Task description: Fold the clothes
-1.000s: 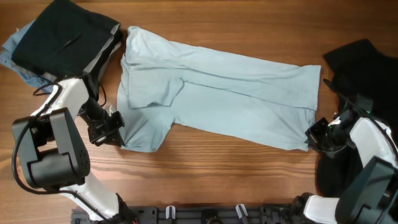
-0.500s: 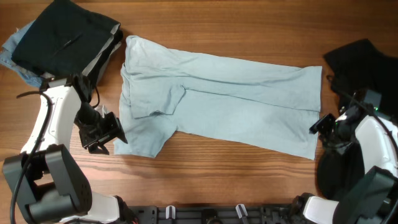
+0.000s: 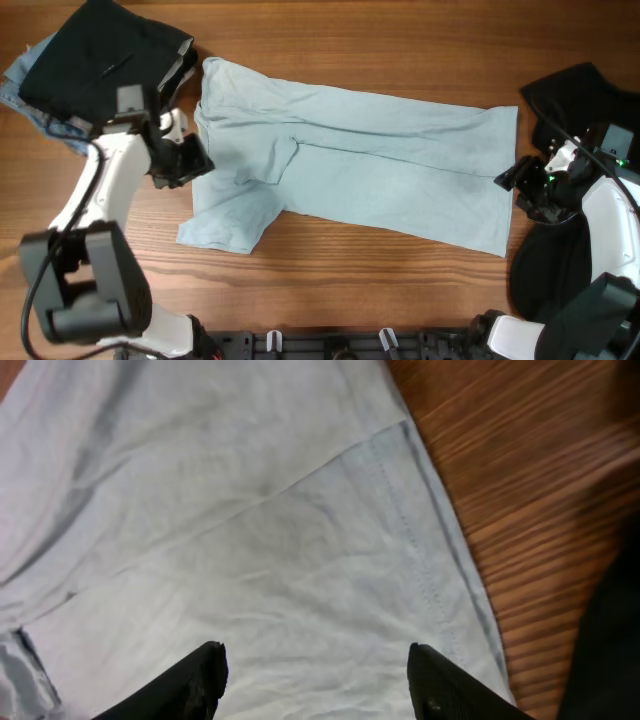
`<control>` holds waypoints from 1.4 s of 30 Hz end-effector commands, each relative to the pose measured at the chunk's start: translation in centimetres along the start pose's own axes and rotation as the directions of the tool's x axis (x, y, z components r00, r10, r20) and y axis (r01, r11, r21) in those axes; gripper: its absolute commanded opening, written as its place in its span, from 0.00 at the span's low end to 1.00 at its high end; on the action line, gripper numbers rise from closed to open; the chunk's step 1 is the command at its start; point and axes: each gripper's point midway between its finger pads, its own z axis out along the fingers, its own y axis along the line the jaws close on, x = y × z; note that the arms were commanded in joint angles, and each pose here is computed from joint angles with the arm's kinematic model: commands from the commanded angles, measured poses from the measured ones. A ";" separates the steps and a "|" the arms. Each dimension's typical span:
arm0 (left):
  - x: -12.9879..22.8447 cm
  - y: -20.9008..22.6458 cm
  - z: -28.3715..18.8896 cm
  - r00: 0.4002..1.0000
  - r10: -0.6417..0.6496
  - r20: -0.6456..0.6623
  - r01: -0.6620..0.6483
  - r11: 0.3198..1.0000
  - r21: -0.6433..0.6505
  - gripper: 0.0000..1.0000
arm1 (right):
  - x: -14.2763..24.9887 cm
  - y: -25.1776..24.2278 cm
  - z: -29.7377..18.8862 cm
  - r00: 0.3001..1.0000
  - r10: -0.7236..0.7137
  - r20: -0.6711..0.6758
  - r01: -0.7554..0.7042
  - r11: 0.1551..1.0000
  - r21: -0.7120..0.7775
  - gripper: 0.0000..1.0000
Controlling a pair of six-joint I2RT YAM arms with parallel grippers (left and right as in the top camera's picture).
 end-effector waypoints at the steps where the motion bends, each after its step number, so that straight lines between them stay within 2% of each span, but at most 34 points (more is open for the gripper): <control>1: 0.8 -0.6 2.6 0.995 0.072 -0.072 -0.072 0.997 0.001 0.43 | -0.5 0.8 -0.7 0.999 -0.034 0.022 0.035 0.999 -0.033 0.63; 6: 1.2 0.2 4.7 0.991 0.060 -0.120 -0.062 0.998 -0.016 0.43 | -0.5 0.8 -0.7 0.999 -0.034 0.023 0.035 0.999 -0.033 0.63; 11: 1.6 0.5 5.5 0.983 0.104 -0.148 -0.107 0.994 -0.014 0.34 | -0.6 0.8 -0.7 0.999 -0.035 0.025 0.035 0.999 -0.034 0.62; 12: 1.6 0.5 5.5 0.983 0.108 -0.148 -0.111 0.994 -0.013 0.31 | -0.6 0.8 -0.7 0.999 -0.035 0.027 0.036 0.999 -0.034 0.63; 13: 1.5 0.5 5.5 0.983 0.108 -0.146 -0.111 0.994 -0.012 0.20 | -0.7 0.8 -0.7 0.999 -0.036 0.029 0.037 0.999 -0.035 0.63; 15: 1.6 0.5 5.5 0.983 0.107 -0.150 -0.110 0.994 -0.013 0.05 | -0.7 0.8 -0.7 0.999 -0.036 0.029 0.037 0.999 -0.035 0.63; 16: 1.8 0.5 5.5 0.982 0.105 -0.155 -0.109 0.994 -0.014 0.04 | -0.7 0.8 -0.7 0.999 -0.036 0.029 0.037 0.999 -0.035 0.63; 20: 1.2 -0.5 3.4 0.985 0.104 -0.137 -0.103 0.995 0.020 0.04 | -0.8 0.9 -0.7 0.999 -0.038 0.033 0.039 0.999 -0.035 0.63; 27: -2.3 -4.7 -1.3 0.988 0.150 0.038 -0.155 0.976 0.156 0.04 | -0.9 0.8 -0.8 0.998 -0.039 0.039 0.040 0.999 -0.033 0.62; 32: -5.0 -6.3 -1.8 0.983 0.105 0.148 -0.134 0.970 0.203 0.04 | -1.2 0.9 -0.8 0.998 -0.042 0.053 0.044 0.998 -0.036 0.63; 38: -8.7 -9.9 -2.8 0.933 0.142 0.330 -0.230 0.941 0.247 0.04 | -1.5 1.0 -0.8 0.997 -0.045 0.065 0.048 0.998 -0.039 0.63; 42: -9.7 -12.7 -3.0 0.890 0.192 0.413 -0.314 0.915 0.253 0.04 | -1.8 1.1 -0.8 0.996 -0.048 0.075 0.052 0.998 -0.041 0.63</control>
